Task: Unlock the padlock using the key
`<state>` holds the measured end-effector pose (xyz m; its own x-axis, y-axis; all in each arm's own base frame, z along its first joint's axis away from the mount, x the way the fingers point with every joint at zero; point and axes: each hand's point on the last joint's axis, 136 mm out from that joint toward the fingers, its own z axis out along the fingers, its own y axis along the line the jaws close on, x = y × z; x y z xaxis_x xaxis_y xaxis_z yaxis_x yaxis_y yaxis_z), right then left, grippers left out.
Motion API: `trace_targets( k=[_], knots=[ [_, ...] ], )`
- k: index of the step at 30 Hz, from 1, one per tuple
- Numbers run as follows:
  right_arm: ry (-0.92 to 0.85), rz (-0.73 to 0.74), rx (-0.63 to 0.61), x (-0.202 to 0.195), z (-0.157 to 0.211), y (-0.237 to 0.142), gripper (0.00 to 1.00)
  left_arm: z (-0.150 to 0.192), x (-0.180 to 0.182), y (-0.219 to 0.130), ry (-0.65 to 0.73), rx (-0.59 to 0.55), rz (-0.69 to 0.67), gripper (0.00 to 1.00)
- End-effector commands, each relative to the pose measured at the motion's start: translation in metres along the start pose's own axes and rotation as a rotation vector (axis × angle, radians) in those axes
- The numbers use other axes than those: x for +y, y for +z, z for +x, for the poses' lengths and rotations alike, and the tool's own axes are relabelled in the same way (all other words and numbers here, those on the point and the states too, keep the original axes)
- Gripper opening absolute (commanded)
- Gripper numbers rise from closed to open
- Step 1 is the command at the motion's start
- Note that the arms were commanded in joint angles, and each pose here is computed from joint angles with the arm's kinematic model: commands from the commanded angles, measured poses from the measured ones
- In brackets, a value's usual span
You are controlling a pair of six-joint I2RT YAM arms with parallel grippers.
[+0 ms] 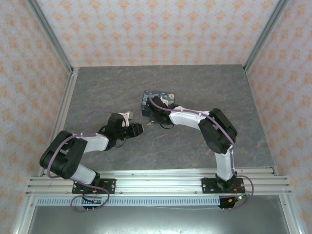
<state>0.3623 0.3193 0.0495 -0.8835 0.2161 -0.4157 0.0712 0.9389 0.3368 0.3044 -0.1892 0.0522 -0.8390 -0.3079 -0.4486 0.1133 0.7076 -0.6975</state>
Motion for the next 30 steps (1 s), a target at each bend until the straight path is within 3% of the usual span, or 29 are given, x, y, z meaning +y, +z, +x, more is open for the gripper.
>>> trace_targets(
  k=[1,12,30],
  knots=[
    [0.079,-0.088,-0.002,0.010,-0.014,-0.018,0.00,-0.024,-0.023,-0.004,0.093,-0.054,0.064,0.36],
    [0.237,-0.197,0.050,0.012,-0.023,-0.025,0.00,-0.047,-0.044,0.026,-0.046,-0.098,0.233,0.37],
    [0.326,-0.276,0.098,0.024,-0.025,-0.028,0.00,-0.043,-0.043,0.046,-0.067,-0.079,0.268,0.31]
  ],
)
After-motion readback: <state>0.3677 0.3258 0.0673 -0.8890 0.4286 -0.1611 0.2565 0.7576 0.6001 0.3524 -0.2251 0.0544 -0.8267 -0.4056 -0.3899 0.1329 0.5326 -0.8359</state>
